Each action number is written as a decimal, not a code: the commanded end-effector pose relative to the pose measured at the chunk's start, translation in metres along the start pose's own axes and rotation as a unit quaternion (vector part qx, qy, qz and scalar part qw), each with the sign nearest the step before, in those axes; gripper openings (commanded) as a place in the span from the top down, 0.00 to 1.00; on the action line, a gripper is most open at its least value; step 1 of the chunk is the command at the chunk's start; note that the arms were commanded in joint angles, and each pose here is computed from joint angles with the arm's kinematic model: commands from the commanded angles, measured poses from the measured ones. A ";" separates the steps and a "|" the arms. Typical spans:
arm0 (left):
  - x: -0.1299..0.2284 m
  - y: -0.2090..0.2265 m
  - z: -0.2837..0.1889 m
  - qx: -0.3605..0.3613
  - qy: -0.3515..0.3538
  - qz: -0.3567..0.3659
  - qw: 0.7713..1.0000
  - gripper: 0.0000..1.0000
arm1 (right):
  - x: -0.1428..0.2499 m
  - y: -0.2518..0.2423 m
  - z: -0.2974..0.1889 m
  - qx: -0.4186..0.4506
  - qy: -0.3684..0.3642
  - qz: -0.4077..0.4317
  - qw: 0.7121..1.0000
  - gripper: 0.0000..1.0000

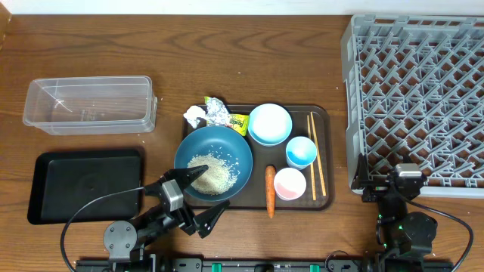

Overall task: Sort waste into correct bins and load items into the dishwasher rack
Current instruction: 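Move the left gripper up over the blue bowl of rice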

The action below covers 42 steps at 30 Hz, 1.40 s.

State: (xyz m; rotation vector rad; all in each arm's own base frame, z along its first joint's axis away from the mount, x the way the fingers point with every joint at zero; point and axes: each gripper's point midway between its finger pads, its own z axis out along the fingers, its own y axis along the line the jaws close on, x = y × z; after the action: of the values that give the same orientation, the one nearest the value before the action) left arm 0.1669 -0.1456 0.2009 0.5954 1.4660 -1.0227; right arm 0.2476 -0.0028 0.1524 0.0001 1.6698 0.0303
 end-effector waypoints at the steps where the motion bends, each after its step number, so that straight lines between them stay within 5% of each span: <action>1: -0.012 -0.007 0.000 0.008 -0.006 -0.033 0.999 0.02 | 0.002 0.002 0.000 -0.003 0.003 -0.004 1.000 0.01; 15: -0.039 -0.012 -0.002 -0.006 -0.027 -0.039 0.999 0.02 | 0.002 0.002 0.000 -0.003 0.003 -0.004 1.000 0.01; 24: -0.053 0.033 -0.019 -0.189 -0.034 -0.127 0.973 0.02 | 0.002 0.002 0.000 -0.003 0.003 -0.004 1.000 0.01; 35: -0.096 0.000 -0.016 -0.124 -0.078 -0.100 0.984 0.02 | 0.002 0.002 0.000 -0.003 0.003 -0.004 1.000 0.01; 42: -0.077 0.017 -0.026 -0.210 -0.018 -0.171 0.963 0.02 | 0.002 0.002 0.000 -0.003 0.003 -0.004 1.000 0.01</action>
State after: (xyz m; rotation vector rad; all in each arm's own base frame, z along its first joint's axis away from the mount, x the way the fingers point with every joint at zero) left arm 0.1802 -0.1078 0.2559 0.0463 1.7146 -0.9988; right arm 0.2476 -0.0027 0.1524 -0.0002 1.6698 0.0306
